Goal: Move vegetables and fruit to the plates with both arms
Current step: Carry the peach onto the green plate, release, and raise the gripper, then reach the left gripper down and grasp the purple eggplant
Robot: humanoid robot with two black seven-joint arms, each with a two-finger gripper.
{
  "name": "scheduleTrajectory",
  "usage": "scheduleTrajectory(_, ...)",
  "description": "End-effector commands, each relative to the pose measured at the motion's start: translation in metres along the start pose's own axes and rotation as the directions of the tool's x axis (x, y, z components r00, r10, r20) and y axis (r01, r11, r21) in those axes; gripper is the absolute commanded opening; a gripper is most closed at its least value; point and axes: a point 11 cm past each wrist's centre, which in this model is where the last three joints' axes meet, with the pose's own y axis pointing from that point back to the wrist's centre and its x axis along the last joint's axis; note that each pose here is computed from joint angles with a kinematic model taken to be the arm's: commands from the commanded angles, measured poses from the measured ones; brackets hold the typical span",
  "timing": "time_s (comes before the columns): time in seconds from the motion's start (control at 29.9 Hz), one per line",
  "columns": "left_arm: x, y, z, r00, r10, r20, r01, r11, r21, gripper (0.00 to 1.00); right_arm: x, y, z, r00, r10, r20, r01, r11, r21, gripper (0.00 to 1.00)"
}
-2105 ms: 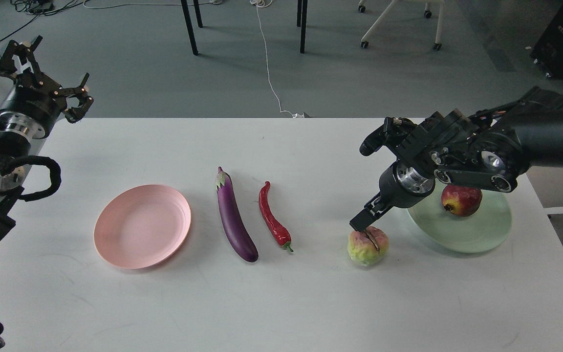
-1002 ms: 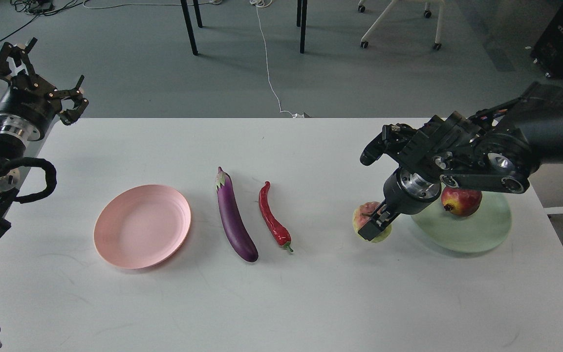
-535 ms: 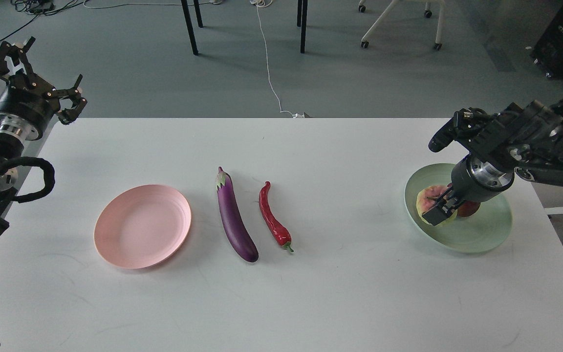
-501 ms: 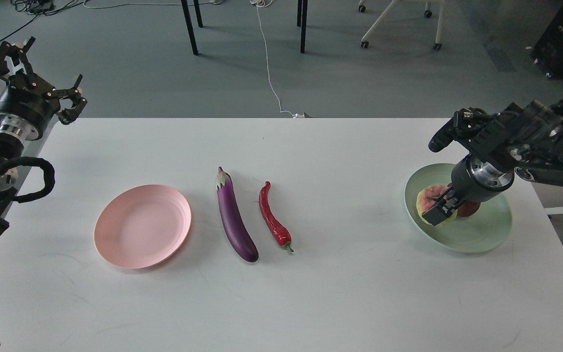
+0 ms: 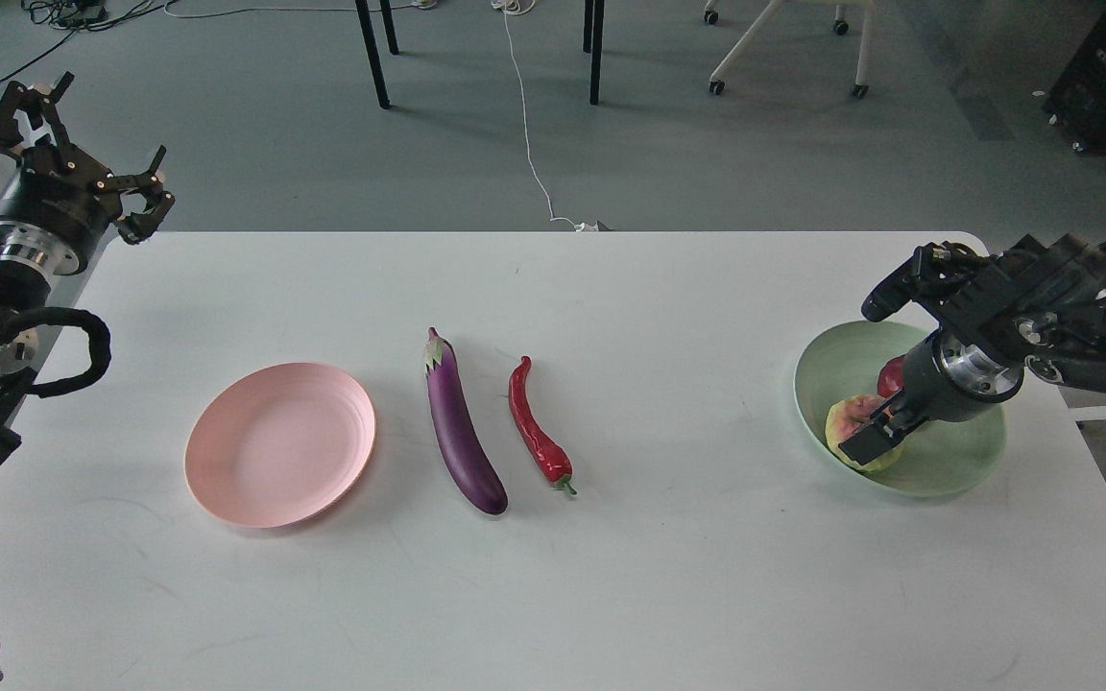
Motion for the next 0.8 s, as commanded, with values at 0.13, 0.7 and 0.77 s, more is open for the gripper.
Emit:
scheduleTrajectory(0.13, -0.005, -0.003, 0.001, 1.0, -0.018, 0.024, 0.018, 1.0, 0.015, 0.98, 0.015, 0.025, 0.015, 0.989, 0.124, 0.082, -0.124, 0.992, 0.003, 0.98)
scheduleTrajectory(0.7, -0.157, 0.005, -0.024, 0.658, -0.605, 0.449, 0.488, 0.796, 0.357, 0.98, 0.069, 0.092, 0.061, 0.308, 0.424, 0.851, -0.843, 0.536, 0.038, 0.98)
scheduleTrajectory(0.77, -0.177, 0.012, -0.035, 0.512, -0.672, 0.535, 0.517, 0.739, 0.432, 0.98, 0.065, 0.091, 0.066, 0.189, 0.342, 0.92, -0.883, 0.468, 0.007, 0.98)
